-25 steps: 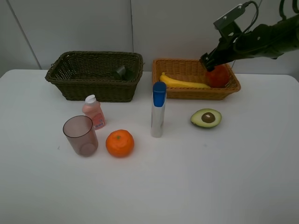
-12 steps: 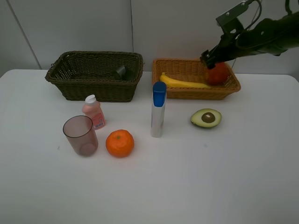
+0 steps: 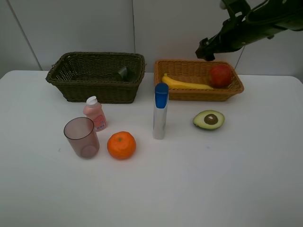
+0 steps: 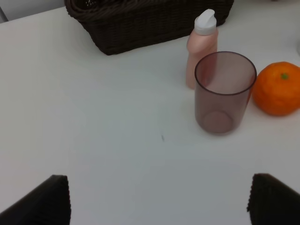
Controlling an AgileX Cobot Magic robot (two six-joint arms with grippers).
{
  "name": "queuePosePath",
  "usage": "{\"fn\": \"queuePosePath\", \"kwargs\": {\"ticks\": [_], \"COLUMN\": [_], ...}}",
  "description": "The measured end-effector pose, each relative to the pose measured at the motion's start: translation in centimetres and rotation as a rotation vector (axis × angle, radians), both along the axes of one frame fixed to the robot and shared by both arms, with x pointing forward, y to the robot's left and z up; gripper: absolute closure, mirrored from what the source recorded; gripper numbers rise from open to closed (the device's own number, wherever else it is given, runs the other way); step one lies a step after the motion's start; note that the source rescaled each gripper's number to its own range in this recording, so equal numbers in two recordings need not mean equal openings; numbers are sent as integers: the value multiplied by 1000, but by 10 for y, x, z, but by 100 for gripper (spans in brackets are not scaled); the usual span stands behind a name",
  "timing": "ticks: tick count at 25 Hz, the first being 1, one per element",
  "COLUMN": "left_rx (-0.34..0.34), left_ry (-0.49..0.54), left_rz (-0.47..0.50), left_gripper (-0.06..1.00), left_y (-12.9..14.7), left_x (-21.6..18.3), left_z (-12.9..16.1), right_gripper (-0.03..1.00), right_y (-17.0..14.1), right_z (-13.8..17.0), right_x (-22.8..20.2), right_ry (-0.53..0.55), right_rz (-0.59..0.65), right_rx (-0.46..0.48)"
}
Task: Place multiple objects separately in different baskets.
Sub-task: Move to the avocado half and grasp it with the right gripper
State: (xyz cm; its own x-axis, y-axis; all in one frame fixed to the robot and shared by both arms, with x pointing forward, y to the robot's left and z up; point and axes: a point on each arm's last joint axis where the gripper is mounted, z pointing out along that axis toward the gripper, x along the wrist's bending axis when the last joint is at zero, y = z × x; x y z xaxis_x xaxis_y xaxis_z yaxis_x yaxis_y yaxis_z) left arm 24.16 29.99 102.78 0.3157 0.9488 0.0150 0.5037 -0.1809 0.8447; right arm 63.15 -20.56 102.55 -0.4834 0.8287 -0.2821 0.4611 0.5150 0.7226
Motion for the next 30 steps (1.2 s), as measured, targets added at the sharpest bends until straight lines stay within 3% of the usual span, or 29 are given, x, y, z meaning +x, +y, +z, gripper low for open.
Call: {"fn": "queuePosePath", "kwargs": {"ticks": [7,19,30], "left_rx": [0,0,0], "left_ry": [0,0,0], "left_rz": [0,0,0], "left_gripper": [-6,-6,-6], "left_y": [0,0,0], "left_x": [0,0,0], "left_z": [0,0,0], "right_gripper": [-3,-3,-3], "right_y": [25,6,16], "right_z": [1,-40,-43], "right_x": [-33,-80,-89], "right_ry": [148,353,354], "right_rz": [122,258,390], "right_rx": [-72,-393,-572]}}
